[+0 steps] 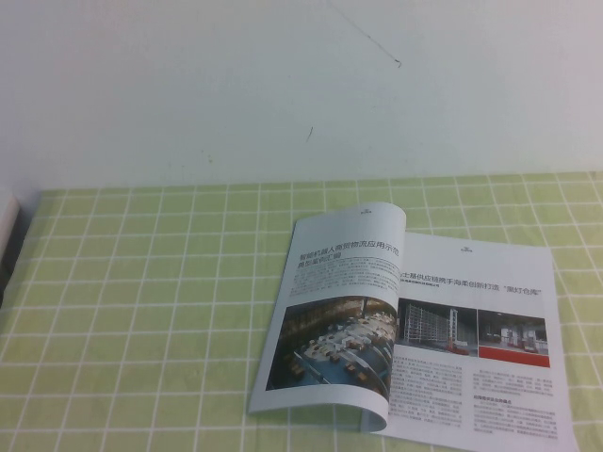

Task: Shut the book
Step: 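Close the open booklet and leave it lying on the table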

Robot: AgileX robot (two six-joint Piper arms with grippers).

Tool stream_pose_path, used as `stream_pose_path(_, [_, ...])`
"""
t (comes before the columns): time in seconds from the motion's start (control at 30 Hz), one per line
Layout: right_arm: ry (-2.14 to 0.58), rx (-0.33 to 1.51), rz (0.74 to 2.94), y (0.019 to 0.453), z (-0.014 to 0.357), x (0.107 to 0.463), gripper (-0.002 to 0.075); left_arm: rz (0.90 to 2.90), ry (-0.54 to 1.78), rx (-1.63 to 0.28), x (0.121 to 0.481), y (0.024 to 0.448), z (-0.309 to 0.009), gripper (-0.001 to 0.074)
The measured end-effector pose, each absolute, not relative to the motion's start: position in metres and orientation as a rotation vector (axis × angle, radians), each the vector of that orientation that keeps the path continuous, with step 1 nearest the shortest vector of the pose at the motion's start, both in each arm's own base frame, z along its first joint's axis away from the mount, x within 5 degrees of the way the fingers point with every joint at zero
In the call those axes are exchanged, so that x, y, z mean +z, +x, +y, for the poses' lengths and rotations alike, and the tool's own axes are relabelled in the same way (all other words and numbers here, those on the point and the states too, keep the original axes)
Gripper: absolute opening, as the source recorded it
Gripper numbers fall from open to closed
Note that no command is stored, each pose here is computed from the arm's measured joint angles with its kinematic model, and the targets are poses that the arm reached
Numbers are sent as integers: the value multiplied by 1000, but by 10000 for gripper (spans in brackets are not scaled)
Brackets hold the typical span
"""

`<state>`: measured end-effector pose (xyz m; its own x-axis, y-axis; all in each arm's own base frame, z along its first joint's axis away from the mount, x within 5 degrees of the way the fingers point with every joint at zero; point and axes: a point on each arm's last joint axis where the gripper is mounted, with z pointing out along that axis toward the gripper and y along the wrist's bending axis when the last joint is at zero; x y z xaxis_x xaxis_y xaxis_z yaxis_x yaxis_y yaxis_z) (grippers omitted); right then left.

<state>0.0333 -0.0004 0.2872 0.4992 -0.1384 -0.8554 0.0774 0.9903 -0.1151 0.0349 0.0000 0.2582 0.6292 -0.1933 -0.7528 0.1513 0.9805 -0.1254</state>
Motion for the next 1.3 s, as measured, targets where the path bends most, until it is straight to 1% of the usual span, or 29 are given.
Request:
stream_pose_path(0.1, [-71,-125,1140,27,0,310,-2,858,-68,-228,259,34,0,-3])
stream_pose_path(0.23, [-36,-57,1276,27,0,338,-2,854,-60,-226,259,34,0,-3])
stream_pose_path(0.37, [-28,7,1536,49,2,343,-2,865,-73,-240,258,35,0,-3])
stream_pose_path(0.47, [-117,28,1787,73,8,330,-2,930,-75,-272,254,38,-2,-3])
stream_pose_path(0.53, [-204,77,1928,86,14,320,-2,1031,-28,-262,250,42,-6,-3])
stream_pose_path(0.6, [-296,133,2035,100,20,311,-2,1149,-13,-266,257,43,-8,-3])
stream_pose_path(0.63, [-364,180,2081,106,25,307,-2,1176,-30,-279,265,42,-7,-3])
stream_pose_path(0.77, [-507,338,2218,136,36,289,-2,1292,-150,-327,297,35,-2,-3])
stream_pose_path(0.8, [-517,365,2242,143,37,284,-2,1346,-181,-317,306,36,0,-3])
stream_pose_path(0.9, [-521,453,2349,167,40,265,-2,1537,-235,-260,317,46,3,-3])
stream_pose_path(0.97, [-537,485,2410,181,41,252,-2,1671,-228,-217,321,57,2,-3])
stream_pose_path(1.07, [-557,527,2492,203,41,231,-2,1836,-144,-160,321,79,-2,-3])
stream_pose_path(1.13, [-561,544,2528,214,41,219,-2,1905,-110,-155,316,93,-6,-4])
stream_pose_path(1.3, [-552,552,2577,236,40,190,-2,2062,-147,-254,300,127,-15,-3])
